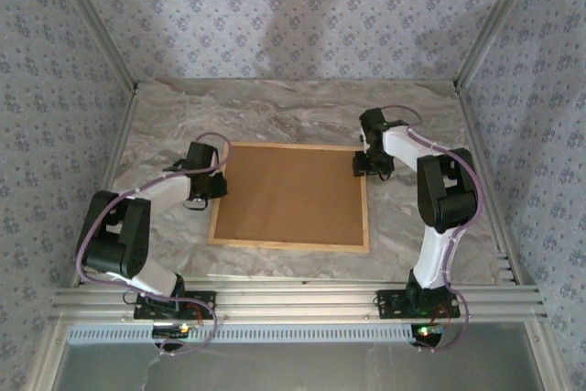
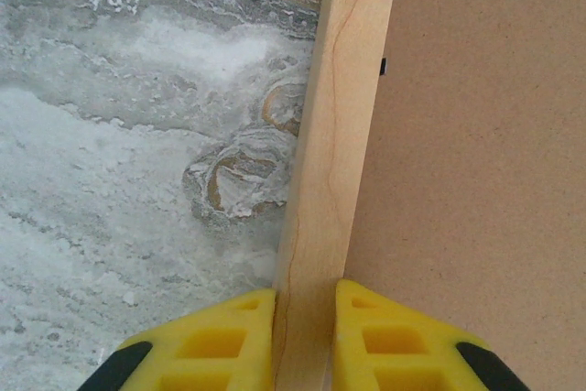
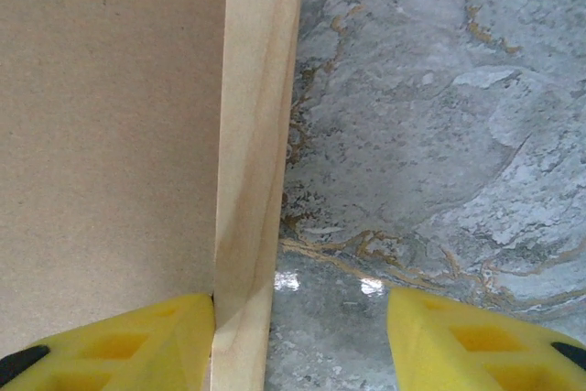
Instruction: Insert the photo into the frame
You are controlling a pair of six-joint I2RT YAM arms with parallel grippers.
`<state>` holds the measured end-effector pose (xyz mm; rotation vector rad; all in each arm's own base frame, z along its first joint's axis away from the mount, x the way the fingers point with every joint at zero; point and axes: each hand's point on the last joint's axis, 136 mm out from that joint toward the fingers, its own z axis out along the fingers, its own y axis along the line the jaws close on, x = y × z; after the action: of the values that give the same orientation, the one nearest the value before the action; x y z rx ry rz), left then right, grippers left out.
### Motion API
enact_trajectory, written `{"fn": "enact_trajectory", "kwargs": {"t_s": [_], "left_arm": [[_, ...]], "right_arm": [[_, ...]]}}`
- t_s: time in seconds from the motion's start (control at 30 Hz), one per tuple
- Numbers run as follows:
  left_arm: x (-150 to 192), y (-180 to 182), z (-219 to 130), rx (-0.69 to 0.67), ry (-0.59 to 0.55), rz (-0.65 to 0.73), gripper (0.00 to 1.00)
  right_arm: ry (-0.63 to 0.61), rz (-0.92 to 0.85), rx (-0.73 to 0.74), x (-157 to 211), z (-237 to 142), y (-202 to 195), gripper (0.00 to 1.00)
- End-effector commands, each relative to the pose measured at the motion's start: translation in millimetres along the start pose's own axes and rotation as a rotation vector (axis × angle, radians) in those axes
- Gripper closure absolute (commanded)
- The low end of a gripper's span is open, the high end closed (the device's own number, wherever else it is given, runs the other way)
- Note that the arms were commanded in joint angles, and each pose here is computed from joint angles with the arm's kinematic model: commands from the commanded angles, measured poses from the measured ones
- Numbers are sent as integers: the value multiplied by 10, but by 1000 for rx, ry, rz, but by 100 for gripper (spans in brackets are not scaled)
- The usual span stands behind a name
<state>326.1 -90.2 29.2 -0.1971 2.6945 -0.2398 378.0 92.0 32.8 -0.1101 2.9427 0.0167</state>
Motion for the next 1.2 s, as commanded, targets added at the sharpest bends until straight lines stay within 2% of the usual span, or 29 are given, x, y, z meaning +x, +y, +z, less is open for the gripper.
{"fn": "enact_trajectory", "kwargs": {"t_s": [0.0, 0.37, 0.5, 0.77, 0.97, 1.17], "left_arm": [[296, 99, 17, -24, 100, 6, 80], [293, 82, 10, -16, 102, 7, 80], [295, 81, 10, -14, 102, 5, 80], [300, 78, 7, -12, 103, 5, 79], [296, 75, 7, -12, 102, 8, 80], [293, 74, 11, -10, 101, 8, 79]], "right_arm": [[71, -5, 0, 152, 143, 38, 45], [85, -49, -18, 131, 269, 223, 47], [78, -59, -23, 98, 161, 268, 47], [-18, -19, -14, 4, -285, 74, 47], [2, 4, 17, 20, -229, -97, 50], [21, 7, 11, 12, -111, -88, 51]]}}
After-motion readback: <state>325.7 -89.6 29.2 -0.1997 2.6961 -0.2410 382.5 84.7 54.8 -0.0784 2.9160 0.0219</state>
